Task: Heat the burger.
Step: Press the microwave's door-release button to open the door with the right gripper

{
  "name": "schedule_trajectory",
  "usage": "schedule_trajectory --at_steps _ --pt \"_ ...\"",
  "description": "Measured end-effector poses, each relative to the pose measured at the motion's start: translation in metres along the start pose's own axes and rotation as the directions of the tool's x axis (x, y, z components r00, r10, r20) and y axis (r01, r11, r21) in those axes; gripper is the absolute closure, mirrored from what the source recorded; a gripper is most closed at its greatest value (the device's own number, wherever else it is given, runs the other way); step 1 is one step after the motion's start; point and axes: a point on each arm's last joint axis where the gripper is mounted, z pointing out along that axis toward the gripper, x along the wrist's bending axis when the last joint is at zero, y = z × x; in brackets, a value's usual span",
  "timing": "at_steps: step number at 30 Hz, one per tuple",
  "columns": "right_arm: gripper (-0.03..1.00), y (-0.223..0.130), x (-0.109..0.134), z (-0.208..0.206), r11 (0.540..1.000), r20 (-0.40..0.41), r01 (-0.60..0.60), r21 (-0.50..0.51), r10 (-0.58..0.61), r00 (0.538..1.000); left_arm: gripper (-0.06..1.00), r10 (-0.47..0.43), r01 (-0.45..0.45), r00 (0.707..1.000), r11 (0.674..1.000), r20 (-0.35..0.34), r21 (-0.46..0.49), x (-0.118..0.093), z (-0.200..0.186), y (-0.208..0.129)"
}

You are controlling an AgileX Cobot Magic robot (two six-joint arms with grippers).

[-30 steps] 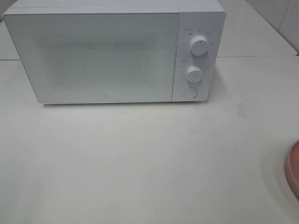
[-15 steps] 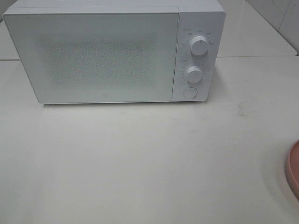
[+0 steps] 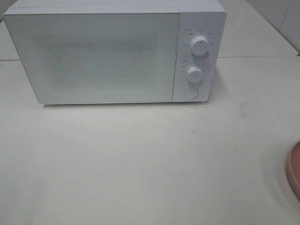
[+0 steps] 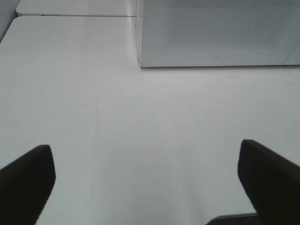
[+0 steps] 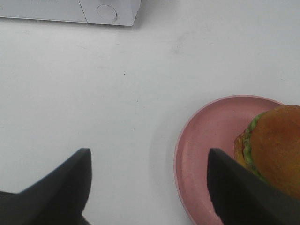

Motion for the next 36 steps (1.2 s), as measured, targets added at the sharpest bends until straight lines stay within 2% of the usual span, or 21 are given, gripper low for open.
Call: schedule_trajectory --at_steps 17,29,36 --pt "0.28 0.041 0.006 0.059 1.0 -0.002 0.003 0.018 -0.003 1.0 -0.03 0.0 0.0 1.0 1.0 0.0 0.0 0.0 0.0 0.0" --pt "0.28 0.064 0.009 0.105 0.998 -0.011 0.012 -0.064 -0.013 1.0 -0.03 0.0 0.0 1.0 1.0 0.0 0.0 0.0 0.0 0.0" --pt "0.28 0.07 0.01 0.128 0.997 -0.011 0.012 -0.076 -0.013 1.0 -0.03 0.0 0.0 1.0 1.0 0.0 0.0 0.0 0.0 0.0"
